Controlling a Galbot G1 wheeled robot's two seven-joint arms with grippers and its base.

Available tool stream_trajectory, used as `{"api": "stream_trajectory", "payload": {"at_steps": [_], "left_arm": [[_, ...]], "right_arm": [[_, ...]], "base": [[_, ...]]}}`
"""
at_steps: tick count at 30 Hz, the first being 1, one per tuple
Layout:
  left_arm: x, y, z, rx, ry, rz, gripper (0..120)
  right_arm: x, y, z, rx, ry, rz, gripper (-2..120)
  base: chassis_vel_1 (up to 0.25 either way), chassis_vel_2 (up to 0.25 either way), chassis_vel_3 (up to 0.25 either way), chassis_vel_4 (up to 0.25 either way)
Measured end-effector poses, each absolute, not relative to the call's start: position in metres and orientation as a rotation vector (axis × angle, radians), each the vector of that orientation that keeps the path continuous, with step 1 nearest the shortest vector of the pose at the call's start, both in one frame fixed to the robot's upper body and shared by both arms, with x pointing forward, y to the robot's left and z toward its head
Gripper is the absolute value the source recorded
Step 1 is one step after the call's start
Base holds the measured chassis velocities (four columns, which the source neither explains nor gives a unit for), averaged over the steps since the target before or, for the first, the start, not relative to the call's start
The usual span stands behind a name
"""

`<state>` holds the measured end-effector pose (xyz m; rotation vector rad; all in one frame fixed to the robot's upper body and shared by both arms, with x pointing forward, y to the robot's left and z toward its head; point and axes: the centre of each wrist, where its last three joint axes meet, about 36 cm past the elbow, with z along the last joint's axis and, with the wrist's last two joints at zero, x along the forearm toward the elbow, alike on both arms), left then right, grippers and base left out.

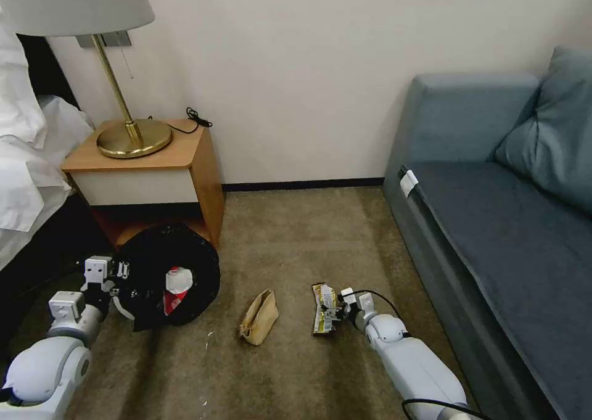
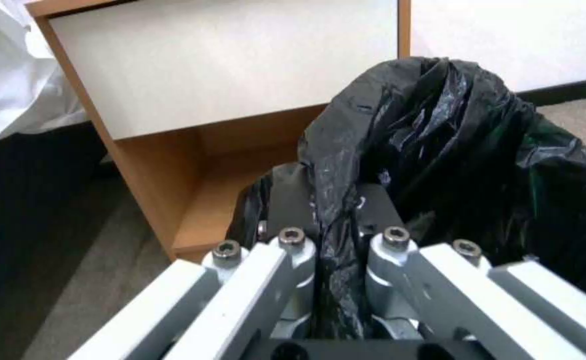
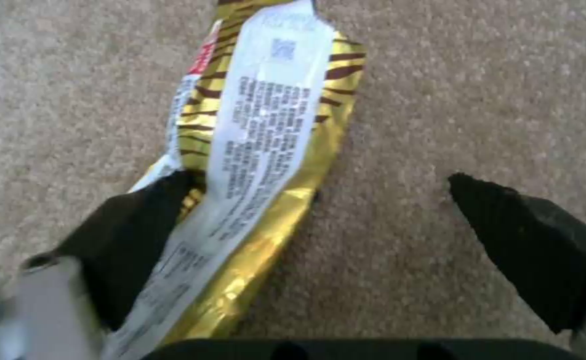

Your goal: Pick up the trash bin, then pick up the garbage on the floor and place it into the trash bin.

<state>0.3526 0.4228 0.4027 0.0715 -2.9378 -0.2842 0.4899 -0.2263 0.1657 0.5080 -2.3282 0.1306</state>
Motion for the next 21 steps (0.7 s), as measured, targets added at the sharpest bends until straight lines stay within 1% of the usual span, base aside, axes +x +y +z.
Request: {"api": "stream_trajectory", "payload": {"at_steps": [3,4,6,7,8,9,10,11,12,13,15,16,17,18,19,20,21], "left_arm": [[0.3549,0.4227,0.4018,0.071,-2.938,-0.281,4],[0.3549,0.4227,0.4018,0.071,-2.938,-0.281,4],[0.3551,0.4231,0.4013,0.072,-2.937,-0.28,4],[0.3551,0.4231,0.4013,0.072,-2.937,-0.28,4],[0.3551,0.4233,0.401,0.073,-2.936,-0.279,4],[0.3549,0.4235,0.4006,0.073,-2.935,-0.279,4],[0.3549,0.4235,0.4006,0.073,-2.935,-0.279,4],[0.3548,0.4239,0.4003,0.074,-2.934,-0.278,4],[0.3546,0.4242,0.4002,0.075,-2.934,-0.278,4],[0.3546,0.4242,0.4002,0.075,-2.934,-0.278,4],[0.354,0.4245,0.3999,0.075,-2.934,-0.277,4],[0.354,0.4245,0.3999,0.075,-2.934,-0.277,4],[0.3538,0.4247,0.3999,0.076,-2.935,-0.277,4],[0.3535,0.425,0.3999,0.077,-2.936,-0.277,4],[0.3531,0.4251,0.3997,0.077,-2.936,-0.277,4],[0.3531,0.4251,0.3997,0.077,-2.936,-0.277,4],[0.3526,0.4251,0.3996,0.077,-2.935,-0.277,4]], "right_arm": [[0.4898,-0.2279,0.1638,0.519,-2.333,0.124,81],[0.4898,-0.2279,0.1638,0.519,-2.333,0.124,81],[0.4902,-0.2284,0.1635,0.523,-2.334,0.122,68],[0.4902,-0.2284,0.1635,0.523,-2.334,0.122,68],[0.4911,-0.2287,0.1639,0.522,-2.336,0.122,65],[0.4917,-0.2285,0.1644,0.523,-2.338,0.121,58],[0.4917,-0.2285,0.1644,0.523,-2.338,0.121,58],[0.4919,-0.2284,0.1645,0.523,-2.338,0.121,55],[0.4923,-0.2283,0.1647,0.523,-2.339,0.121,47],[0.4923,-0.2283,0.1647,0.523,-2.339,0.121,47],[0.4922,-0.2278,0.1649,0.524,-2.34,0.119,39],[0.4922,-0.2278,0.1649,0.524,-2.34,0.119,39],[0.4918,-0.2277,0.1647,0.524,-2.34,0.118,34],[0.4908,-0.2274,0.1642,0.523,-2.339,0.114,25],[0.4903,-0.2273,0.1641,0.523,-2.339,0.113,22],[0.4903,-0.2273,0.1641,0.523,-2.339,0.113,22],[0.4896,-0.227,0.1641,0.523,-2.339,0.112,17]], "base": [[0.0,0.0,0.0,0.0],[0.0,0.0,0.0,0.0],[0.0,0.0,0.0,0.0],[0.0,0.0,0.0,0.0],[0.0,0.0,0.0,0.0],[0.0,0.0,0.0,0.0],[0.0,0.0,0.0,0.0],[0.0,0.0,0.0,0.0],[0.0,0.0,0.0,0.0],[0.0,0.0,0.0,0.0],[0.0,0.0,0.0,0.0],[0.0,0.0,0.0,0.0],[0.0,0.0,0.0,0.0],[0.0,0.0,0.0,0.0],[0.0,0.0,0.0,0.0],[0.0,0.0,0.0,0.0],[0.0,0.0,0.0,0.0]]}}
